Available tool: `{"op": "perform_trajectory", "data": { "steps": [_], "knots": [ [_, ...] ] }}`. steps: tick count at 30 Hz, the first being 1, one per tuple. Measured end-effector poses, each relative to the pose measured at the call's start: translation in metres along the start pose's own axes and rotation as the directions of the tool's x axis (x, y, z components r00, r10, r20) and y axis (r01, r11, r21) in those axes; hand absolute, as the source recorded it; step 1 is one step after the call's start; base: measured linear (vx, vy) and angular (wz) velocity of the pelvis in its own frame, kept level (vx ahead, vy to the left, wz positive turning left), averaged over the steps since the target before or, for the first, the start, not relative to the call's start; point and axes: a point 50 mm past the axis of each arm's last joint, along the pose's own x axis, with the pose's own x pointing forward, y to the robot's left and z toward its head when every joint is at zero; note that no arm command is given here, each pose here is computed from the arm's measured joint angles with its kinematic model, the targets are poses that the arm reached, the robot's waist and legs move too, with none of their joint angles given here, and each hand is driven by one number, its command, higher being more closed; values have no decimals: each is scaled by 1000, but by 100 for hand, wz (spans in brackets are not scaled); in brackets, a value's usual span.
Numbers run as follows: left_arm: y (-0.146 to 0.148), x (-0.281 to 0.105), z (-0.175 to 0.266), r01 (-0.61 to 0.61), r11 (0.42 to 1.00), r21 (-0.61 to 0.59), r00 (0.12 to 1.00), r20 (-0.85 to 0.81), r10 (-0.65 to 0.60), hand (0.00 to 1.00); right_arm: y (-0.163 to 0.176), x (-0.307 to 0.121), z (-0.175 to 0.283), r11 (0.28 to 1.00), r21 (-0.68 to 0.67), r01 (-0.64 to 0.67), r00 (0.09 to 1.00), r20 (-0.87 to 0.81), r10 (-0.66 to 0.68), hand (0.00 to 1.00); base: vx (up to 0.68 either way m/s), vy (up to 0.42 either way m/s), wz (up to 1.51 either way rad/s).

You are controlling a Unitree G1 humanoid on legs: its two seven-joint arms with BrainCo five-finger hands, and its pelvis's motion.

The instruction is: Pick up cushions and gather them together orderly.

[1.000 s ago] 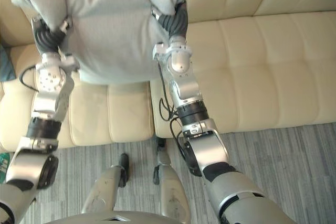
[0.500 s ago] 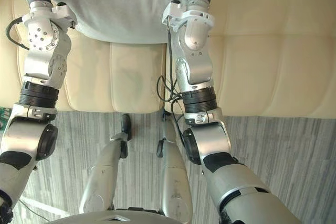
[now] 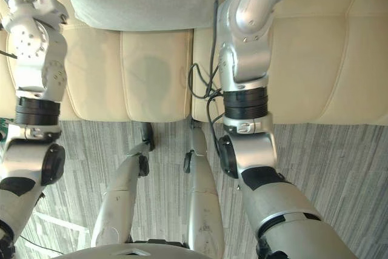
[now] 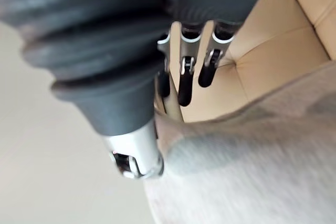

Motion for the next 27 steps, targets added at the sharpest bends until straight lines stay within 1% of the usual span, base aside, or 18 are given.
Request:
{"op": "perform_trajectory", "data": {
  "steps": [2,6,7,9,11,13,14,15,16,17,18,19,20,22,23,24,25,27],
  "knots": [
    [11,13,1,-26,999,33,1000,-14,26,0,-2,20,3,1000,7,10,1000,-8,-10,0,0,0,0],
    [29,23,-2,-58,995,85,997,-46,62,0,-9,46,7,1000,-9,22,1000,-22,-22,0,0,0,0],
    [35,24,-3,-72,994,87,996,-54,77,0,-16,53,8,1000,-10,29,999,-36,-29,0,-18,13,3],
    [39,26,-2,-79,994,80,995,-55,84,0,-27,59,9,999,-20,44,998,-45,-45,0,-27,21,6],
    [48,23,0,-96,994,48,994,-51,99,0,-40,61,9,998,-5,69,995,-65,-69,0,-24,21,5],
    [59,9,4,-100,995,16,995,-19,100,0,-58,55,10,996,-31,81,995,-59,-82,0,-20,23,7],
    [69,-7,7,-89,996,18,996,16,89,0,-77,39,15,995,-57,82,996,-31,-84,0,-14,20,11],
    [73,-13,7,-90,996,19,996,25,90,0,-85,34,16,994,-68,89,995,-26,-91,0,-5,21,15],
    [88,-31,0,-107,994,37,994,10,106,0,-105,17,14,988,-102,116,992,-34,-120,0,6,23,14],
    [103,-51,-7,-138,990,37,990,-11,139,0,-126,-4,11,977,-164,138,988,-49,-148,0,11,23,15],
    [109,-61,-10,-153,987,42,988,-24,154,0,-136,-15,9,969,-200,146,985,-59,-160,0,40,10,20],
    [125,-92,-18,-193,979,67,979,-59,197,0,-159,-47,4,944,-283,167,975,-97,-202,0,50,-5,18],
    [130,-103,-21,-205,976,77,974,-80,211,0,-166,-59,3,935,-309,176,969,-112,-219,0,62,-14,21],
    [145,-148,-35,-237,960,147,949,-175,261,0,-188,-106,-6,902,-392,182,939,-203,-278,0,78,-38,12],
    [153,-177,-47,-249,946,206,919,-257,298,0,-197,-140,-17,888,-424,176,902,-292,-318,0,99,-55,2],
    [153,-186,-51,-248,943,223,908,-286,306,0,-199,-152,-21,887,-428,176,884,-328,-334,0,103,-61,-6],
    [152,-212,-63,-216,944,251,874,-382,301,0,-204,-190,-32,883,-435,175,818,-435,-376,0,88,-55,-10],
    [148,-244,-87,-172,952,253,797,-532,285,0,-204,-239,-50,889,-432,149,705,-585,-402,0,96,-53,-15]
  ]
}}
